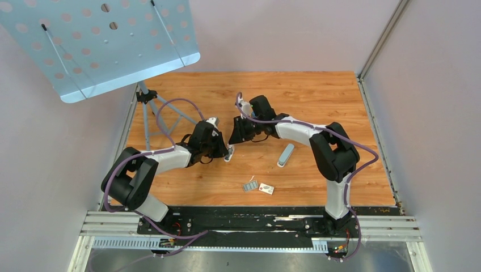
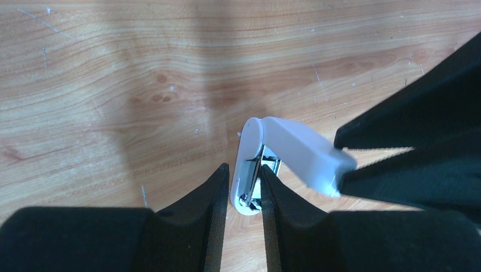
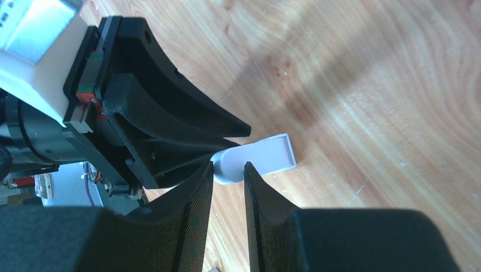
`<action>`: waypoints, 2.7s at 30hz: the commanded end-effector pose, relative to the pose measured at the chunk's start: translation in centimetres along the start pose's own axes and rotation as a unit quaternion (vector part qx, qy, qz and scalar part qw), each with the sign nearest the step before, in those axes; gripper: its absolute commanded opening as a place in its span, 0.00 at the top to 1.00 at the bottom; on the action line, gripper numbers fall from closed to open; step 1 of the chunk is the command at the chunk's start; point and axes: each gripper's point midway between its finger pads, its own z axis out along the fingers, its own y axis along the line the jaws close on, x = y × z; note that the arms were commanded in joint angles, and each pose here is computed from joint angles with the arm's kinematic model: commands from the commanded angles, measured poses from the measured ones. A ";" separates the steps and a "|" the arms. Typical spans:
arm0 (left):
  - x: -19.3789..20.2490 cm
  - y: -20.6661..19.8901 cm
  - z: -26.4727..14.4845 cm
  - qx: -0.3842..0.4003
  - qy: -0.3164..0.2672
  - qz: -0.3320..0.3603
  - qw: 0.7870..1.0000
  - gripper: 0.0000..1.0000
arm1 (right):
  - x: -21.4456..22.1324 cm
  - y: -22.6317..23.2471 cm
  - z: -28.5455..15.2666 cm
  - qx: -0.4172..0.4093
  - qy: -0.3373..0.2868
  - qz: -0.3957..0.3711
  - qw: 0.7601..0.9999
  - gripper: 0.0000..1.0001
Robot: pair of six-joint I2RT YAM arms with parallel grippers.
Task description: Load the staples into the stapler
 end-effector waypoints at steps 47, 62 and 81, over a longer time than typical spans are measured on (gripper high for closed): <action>-0.9 0.3 -3.5 0.016 -0.026 -0.058 0.998 0.50 | 5.2 0.0 3.0 0.130 0.070 0.094 0.985 0.66; 1.1 1.8 -2.5 -0.012 0.005 -0.061 0.998 0.61 | 8.2 -1.6 3.0 0.166 0.098 0.102 0.976 0.70; -4.1 -0.1 -6.6 -0.021 -0.035 -0.014 0.999 0.56 | 1.6 2.4 -0.9 0.152 0.030 0.036 0.987 0.57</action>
